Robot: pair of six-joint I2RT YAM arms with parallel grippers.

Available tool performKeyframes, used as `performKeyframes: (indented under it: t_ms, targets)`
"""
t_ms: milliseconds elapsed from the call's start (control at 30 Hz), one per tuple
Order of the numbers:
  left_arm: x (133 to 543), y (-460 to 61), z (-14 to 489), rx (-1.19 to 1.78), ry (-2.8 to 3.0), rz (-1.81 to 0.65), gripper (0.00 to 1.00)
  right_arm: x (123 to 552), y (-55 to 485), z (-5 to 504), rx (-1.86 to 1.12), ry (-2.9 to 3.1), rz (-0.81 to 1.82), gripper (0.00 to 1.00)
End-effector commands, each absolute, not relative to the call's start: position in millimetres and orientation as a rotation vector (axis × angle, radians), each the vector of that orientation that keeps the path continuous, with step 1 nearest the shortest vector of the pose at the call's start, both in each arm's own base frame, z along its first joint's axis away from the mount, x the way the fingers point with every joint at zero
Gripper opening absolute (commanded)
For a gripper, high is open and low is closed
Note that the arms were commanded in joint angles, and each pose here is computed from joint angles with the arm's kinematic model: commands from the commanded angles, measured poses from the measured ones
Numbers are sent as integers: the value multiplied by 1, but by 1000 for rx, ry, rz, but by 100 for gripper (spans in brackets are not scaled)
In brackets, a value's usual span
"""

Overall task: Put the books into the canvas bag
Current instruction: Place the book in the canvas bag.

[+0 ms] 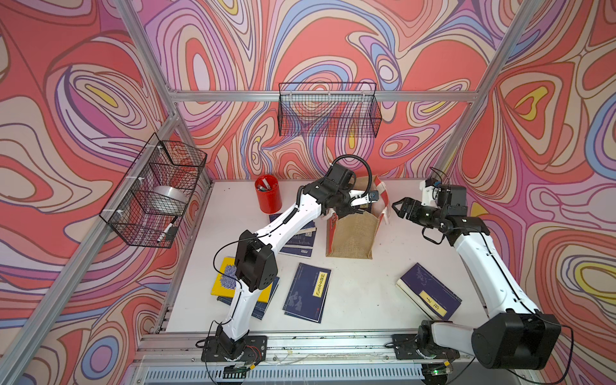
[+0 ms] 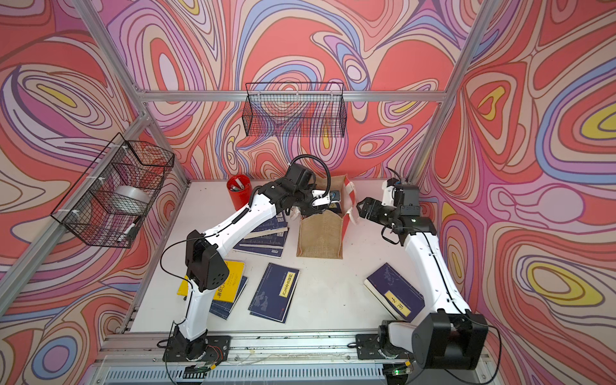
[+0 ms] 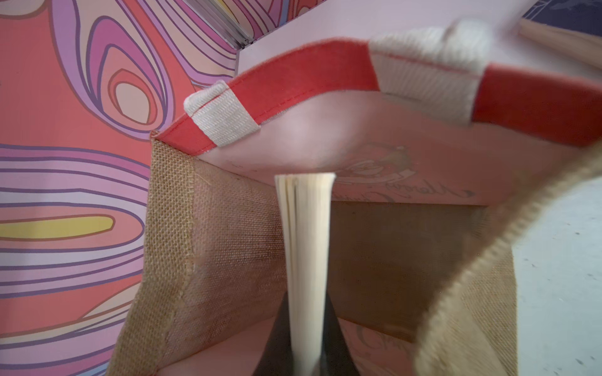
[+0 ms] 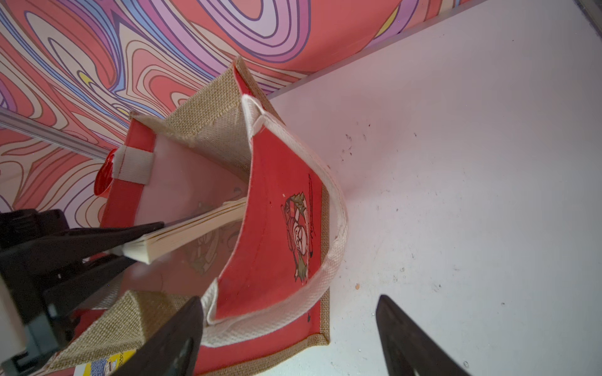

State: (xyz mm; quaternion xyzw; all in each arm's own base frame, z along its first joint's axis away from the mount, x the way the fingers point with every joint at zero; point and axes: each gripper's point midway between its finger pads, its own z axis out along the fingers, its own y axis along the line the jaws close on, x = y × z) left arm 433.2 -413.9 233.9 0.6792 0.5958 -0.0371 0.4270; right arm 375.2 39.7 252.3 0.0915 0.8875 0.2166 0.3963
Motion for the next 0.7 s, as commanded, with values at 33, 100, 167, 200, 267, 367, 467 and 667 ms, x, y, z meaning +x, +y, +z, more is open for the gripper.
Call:
performKeyframes:
  t_ms: [33,100,167,200,267,367,467,667]
  targets:
    - [462,-426,251,1580,1415,13,0,375,41,249,208,2247,553,84]
    - [471,-427,250,1546,1415,40,5,375,41,248,206,2249,553,84]
    - [473,-427,249,1543,1412,48,20,377,40,247,207,2254,553,84]
    - [473,-427,248,1543,1412,48,29,378,41,245,205,2257,554,84]
    - [476,-427,249,1530,1410,55,41,380,41,244,204,2258,560,84]
    - [478,-427,249,1521,1408,62,50,382,43,245,197,2258,572,84]
    - [480,-428,250,1511,1406,64,54,382,44,245,195,2257,575,84]
    - [484,-426,267,1444,1407,78,59,379,43,242,195,2262,569,84]
